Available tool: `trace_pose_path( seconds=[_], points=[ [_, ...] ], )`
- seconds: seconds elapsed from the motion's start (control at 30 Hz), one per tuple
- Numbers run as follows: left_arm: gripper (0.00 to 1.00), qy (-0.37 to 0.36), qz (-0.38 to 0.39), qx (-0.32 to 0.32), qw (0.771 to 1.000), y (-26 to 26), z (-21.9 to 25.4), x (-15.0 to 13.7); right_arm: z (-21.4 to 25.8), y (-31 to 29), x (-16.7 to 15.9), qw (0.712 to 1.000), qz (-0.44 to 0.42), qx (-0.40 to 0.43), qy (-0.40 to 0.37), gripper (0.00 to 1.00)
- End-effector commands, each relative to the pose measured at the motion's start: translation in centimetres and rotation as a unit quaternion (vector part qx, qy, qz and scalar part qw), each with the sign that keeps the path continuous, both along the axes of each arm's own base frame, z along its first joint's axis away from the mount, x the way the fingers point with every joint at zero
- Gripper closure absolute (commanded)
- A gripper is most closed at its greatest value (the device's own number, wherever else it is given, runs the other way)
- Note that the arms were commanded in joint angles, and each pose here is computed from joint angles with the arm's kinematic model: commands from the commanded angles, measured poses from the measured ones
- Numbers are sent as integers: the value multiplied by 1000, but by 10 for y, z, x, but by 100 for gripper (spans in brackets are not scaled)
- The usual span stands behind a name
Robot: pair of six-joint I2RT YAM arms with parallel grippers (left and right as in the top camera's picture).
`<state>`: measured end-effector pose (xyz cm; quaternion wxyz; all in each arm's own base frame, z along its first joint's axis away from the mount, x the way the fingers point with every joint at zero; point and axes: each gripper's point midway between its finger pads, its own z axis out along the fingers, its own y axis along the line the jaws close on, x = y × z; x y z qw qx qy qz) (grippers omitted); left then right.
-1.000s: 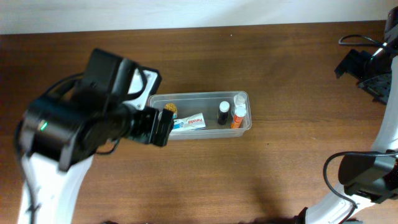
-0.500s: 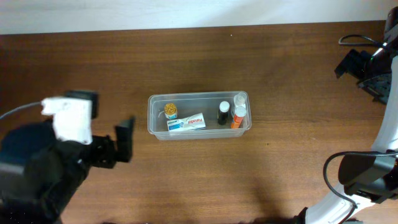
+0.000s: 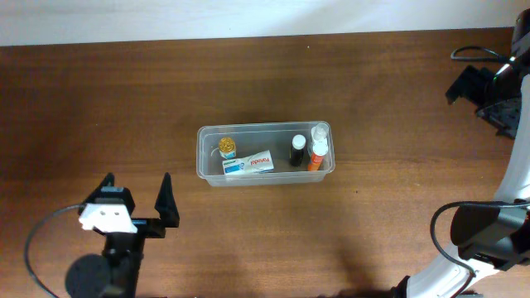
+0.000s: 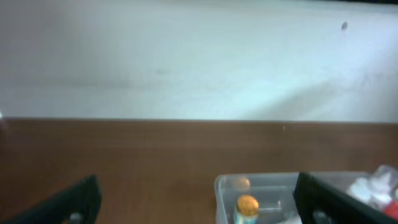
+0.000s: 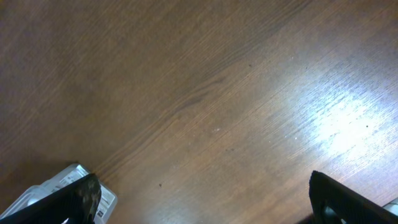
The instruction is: Pack container
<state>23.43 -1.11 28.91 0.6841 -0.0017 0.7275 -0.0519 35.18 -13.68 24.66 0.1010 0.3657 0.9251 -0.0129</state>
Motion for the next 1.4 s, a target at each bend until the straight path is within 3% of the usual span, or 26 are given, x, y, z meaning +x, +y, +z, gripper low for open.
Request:
trace_pose_path(
  seconds=[0.0, 0.23, 0.53, 0.97, 1.13, 1.37],
  points=[
    [1, -33, -10, 11, 999, -2, -14, -1, 6, -1, 0, 1000, -2, -7, -8, 2],
    [1, -102, -7, 15, 995, -1, -19, -3, 6, -1, 0, 1000, -2, -7, -8, 2],
    [1, -135, -6, 17, 991, -1, -31, -4, 6, -1, 0, 1000, -2, -7, -8, 2],
    [1, -64, 18, 24, 997, 9, -96, 11, 6, -1, 0, 1000, -2, -7, -8, 2],
    [1, 1, 29, 24, 999, 13, -129, 12, 6, -1, 0, 1000, -2, -7, -8, 2],
    [1, 6, 33, 24, 999, 14, -131, 12, 6, -1, 0, 1000, -2, -7, -8, 2]
  ],
)
